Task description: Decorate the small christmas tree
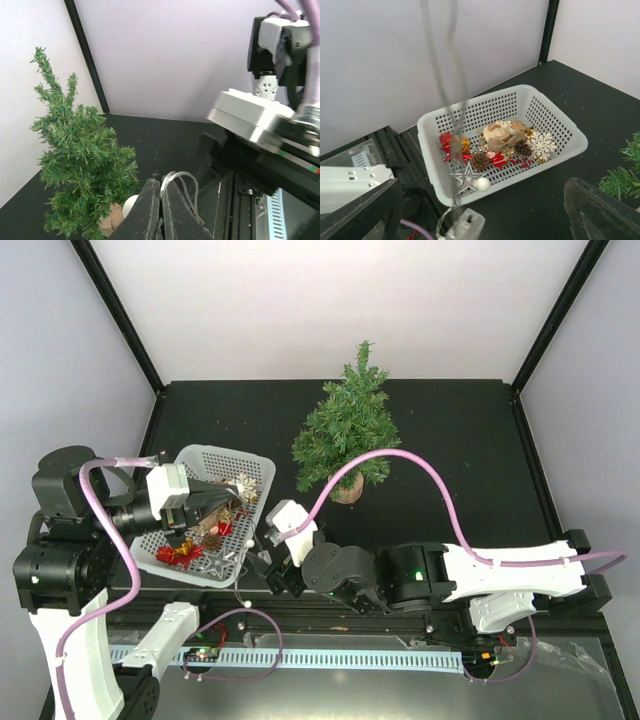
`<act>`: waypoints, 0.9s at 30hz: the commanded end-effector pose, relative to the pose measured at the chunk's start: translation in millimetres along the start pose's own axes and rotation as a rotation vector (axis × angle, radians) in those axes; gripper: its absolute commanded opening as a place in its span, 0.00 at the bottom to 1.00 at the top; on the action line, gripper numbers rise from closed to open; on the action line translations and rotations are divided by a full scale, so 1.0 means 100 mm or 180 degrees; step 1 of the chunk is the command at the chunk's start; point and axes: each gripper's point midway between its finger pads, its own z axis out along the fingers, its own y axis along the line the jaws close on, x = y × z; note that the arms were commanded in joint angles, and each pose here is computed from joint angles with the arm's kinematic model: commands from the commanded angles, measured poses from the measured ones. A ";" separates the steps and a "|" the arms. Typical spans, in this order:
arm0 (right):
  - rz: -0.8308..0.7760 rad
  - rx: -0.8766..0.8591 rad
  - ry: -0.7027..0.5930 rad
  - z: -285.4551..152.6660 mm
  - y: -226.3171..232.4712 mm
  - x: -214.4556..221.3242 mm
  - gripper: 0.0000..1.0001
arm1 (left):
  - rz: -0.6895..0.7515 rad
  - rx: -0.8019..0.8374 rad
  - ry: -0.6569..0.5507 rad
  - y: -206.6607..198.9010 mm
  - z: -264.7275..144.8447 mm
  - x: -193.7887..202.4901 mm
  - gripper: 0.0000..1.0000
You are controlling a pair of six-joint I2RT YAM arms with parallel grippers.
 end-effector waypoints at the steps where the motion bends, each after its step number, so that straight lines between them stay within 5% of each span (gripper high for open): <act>1: 0.0150 0.0117 -0.0180 -0.05 -0.18 -0.20 0.86 | -0.0022 0.0248 -0.0110 -0.24 -0.05 -0.07 0.01; 11: 0.0167 0.0087 -0.0137 0.26 -0.18 -0.21 0.76 | -0.0230 0.0588 -0.0252 -0.32 -0.01 -0.02 0.02; 27: 0.0284 0.0042 -0.0110 0.24 -0.20 -0.18 0.64 | -0.0251 0.0422 -0.0181 -0.23 0.02 0.07 0.02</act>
